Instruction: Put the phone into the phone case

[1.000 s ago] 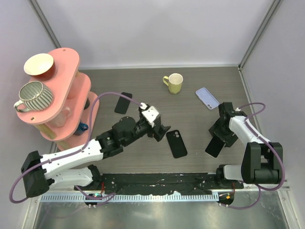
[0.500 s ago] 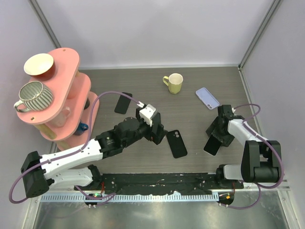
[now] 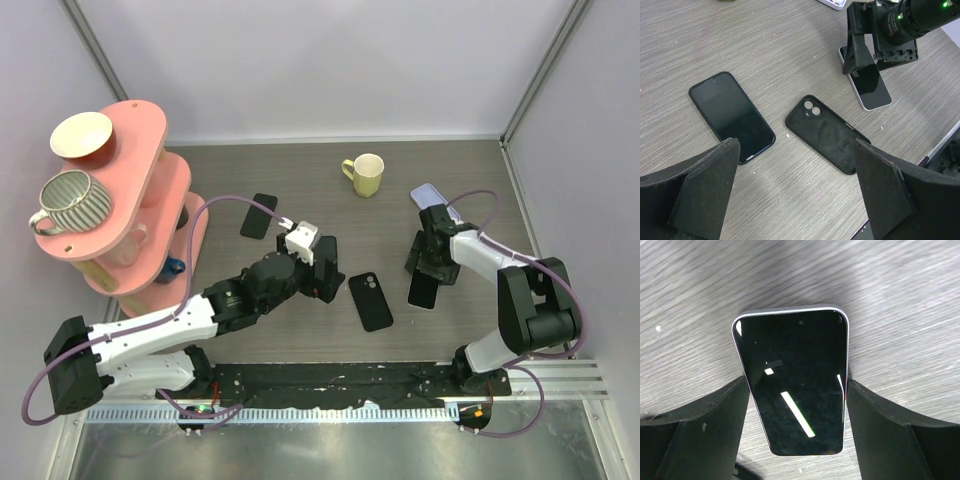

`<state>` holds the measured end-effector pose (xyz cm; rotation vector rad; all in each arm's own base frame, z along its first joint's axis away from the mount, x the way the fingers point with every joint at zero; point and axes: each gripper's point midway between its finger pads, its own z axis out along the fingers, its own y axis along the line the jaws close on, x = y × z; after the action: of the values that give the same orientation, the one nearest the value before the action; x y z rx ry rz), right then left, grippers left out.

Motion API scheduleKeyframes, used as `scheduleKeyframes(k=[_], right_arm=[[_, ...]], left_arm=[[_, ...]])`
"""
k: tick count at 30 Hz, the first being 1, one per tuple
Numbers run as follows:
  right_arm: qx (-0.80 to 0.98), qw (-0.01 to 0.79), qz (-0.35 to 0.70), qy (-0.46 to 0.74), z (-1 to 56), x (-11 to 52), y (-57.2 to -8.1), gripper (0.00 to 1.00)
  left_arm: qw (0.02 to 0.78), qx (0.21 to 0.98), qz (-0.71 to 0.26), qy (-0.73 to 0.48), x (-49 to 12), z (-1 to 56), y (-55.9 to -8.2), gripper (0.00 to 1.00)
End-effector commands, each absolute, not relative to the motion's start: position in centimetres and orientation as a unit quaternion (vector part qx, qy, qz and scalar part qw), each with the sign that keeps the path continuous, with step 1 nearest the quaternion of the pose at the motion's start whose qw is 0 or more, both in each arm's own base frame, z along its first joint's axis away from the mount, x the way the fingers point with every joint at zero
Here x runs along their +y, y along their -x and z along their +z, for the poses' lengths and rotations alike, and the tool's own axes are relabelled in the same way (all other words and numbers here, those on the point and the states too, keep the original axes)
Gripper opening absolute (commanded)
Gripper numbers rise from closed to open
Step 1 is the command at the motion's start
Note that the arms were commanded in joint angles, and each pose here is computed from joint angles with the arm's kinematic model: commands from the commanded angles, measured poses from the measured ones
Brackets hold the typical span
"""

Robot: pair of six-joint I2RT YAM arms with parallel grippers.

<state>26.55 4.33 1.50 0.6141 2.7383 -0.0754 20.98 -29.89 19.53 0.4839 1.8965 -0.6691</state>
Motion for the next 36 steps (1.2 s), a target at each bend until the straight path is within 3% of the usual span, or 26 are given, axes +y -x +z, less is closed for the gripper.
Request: scheduleKeyframes(k=[1,18,36], right_arm=[[0.976,0.161,-0.013,-0.149,1.3,6.1,-26.4,0.76],[0.985,0.151,0.034,-0.074,4.0,8.5,-26.9,0.64],[0.983,0.173,0.061,0.018,7.2,12.4,-26.4,0.61]], left_arm=[[0.531,0.781,-0.283,-0.17,-29.0,21.1,-21.3,1.0],[0.552,0.774,-0.274,-0.144,-25.3,21.2,-20.4,1.0],[0.566,0.771,-0.275,-0.102,-23.7,19.5,-20.5,1.0]])
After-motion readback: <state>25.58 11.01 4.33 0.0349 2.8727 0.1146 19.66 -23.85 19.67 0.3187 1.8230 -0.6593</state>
